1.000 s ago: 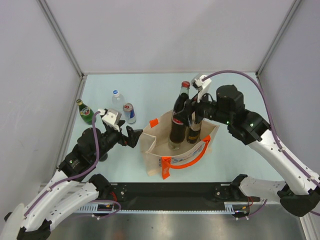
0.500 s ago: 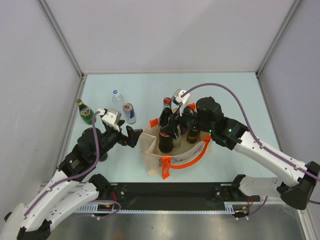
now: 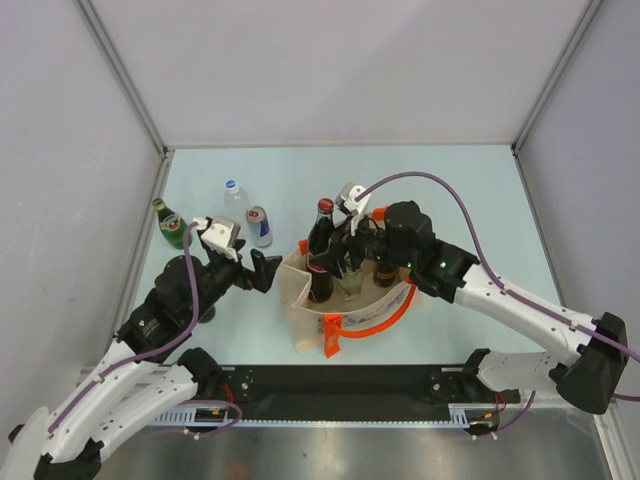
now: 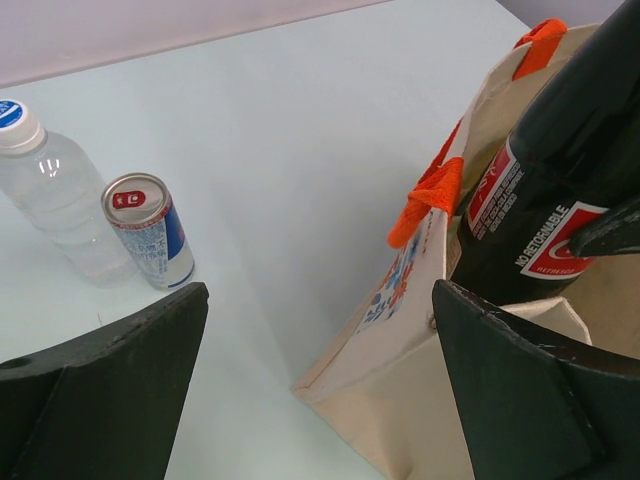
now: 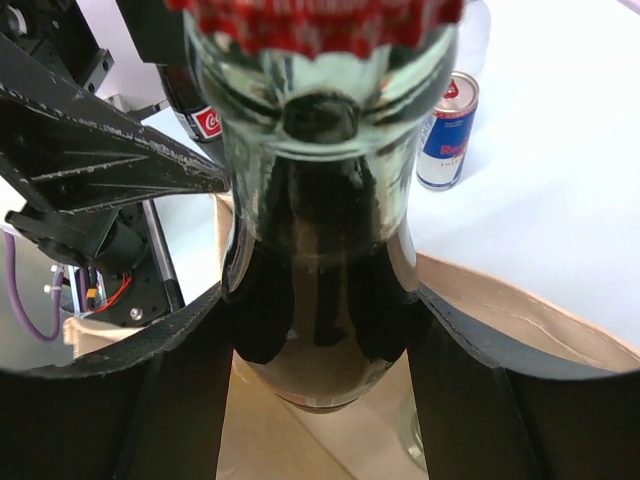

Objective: Place the beverage into the canvas bag

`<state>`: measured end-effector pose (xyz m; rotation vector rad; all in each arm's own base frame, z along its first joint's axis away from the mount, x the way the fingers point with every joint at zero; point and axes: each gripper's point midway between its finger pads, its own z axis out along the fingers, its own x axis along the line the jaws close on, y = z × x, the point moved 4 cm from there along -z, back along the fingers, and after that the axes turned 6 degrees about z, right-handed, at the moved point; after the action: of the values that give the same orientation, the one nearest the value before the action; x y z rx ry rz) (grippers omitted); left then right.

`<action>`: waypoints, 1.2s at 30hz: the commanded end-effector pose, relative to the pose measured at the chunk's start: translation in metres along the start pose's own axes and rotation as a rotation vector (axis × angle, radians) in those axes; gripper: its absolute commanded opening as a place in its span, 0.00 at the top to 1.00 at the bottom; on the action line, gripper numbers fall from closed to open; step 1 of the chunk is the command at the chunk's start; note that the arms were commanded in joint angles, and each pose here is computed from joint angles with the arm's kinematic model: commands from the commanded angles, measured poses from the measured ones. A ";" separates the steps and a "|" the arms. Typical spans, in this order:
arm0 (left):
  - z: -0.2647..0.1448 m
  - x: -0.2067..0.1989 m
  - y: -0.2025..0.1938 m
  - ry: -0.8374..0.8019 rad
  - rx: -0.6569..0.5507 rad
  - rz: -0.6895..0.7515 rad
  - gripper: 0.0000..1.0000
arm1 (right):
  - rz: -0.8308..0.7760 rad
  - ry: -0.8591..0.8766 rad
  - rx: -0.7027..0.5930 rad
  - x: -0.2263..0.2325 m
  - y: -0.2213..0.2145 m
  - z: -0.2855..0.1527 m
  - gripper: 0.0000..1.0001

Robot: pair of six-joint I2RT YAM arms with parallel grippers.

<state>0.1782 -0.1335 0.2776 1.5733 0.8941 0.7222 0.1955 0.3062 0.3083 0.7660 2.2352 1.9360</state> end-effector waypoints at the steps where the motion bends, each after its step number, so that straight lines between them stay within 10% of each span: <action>1: -0.004 0.009 0.007 0.070 -0.020 -0.018 0.00 | -0.103 0.145 -0.368 0.032 0.087 -0.006 1.00; 36: -0.008 0.027 0.006 0.212 -0.010 -0.043 0.00 | -0.333 0.318 -0.206 0.013 -0.044 0.057 1.00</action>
<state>0.1861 -0.1069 0.2711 1.5293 1.0731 0.8671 0.1908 0.3421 0.1884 0.3892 2.4417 1.9264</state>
